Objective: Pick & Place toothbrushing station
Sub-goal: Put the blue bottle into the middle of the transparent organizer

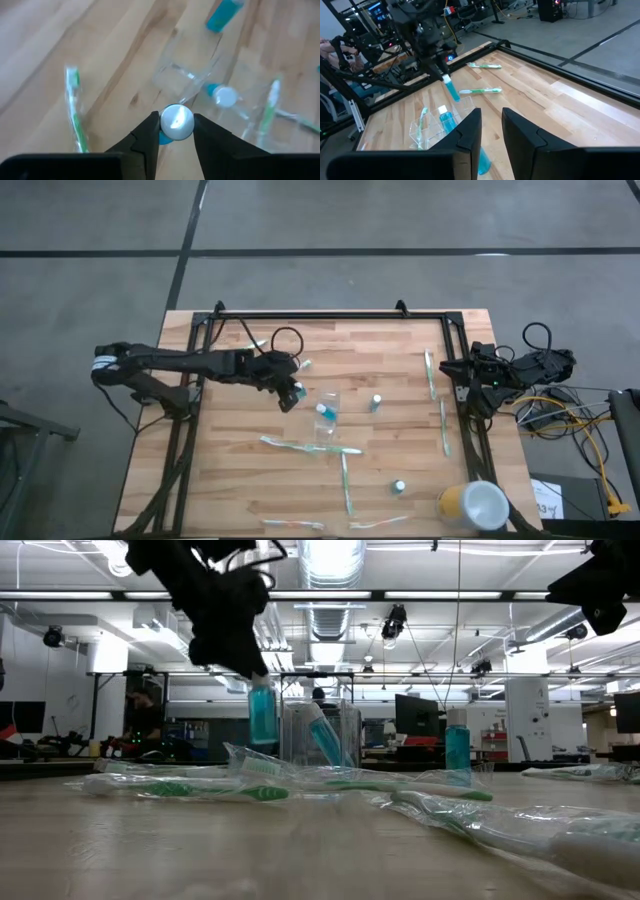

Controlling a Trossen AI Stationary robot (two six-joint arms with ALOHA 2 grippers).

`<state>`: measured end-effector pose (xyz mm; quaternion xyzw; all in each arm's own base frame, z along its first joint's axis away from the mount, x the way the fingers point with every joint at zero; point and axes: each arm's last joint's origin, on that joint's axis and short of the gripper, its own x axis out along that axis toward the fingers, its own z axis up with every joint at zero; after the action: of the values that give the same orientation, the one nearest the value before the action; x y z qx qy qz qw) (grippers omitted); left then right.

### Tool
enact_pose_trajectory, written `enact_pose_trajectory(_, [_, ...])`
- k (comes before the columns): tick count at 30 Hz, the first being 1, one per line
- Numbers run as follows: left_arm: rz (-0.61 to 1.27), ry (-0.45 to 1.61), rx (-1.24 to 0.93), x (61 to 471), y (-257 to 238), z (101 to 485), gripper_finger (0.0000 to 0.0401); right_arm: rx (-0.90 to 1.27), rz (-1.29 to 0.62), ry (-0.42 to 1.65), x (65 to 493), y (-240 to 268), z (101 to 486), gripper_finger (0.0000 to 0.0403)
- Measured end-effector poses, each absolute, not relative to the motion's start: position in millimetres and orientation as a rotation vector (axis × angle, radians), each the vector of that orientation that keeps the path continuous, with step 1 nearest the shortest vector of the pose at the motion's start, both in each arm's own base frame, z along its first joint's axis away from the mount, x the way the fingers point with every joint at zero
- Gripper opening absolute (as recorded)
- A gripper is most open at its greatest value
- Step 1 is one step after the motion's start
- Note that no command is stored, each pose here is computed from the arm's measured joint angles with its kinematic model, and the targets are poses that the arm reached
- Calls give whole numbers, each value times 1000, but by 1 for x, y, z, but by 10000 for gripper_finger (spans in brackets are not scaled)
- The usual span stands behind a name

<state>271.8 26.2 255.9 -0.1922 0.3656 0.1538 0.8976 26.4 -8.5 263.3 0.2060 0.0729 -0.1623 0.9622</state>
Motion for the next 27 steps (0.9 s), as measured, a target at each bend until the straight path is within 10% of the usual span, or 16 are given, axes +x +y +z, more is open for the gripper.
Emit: enact_pose_trajectory(27, [108, 633, -288, 298, -1, 285, 112, 417, -329, 148, 26, -8, 263, 70])
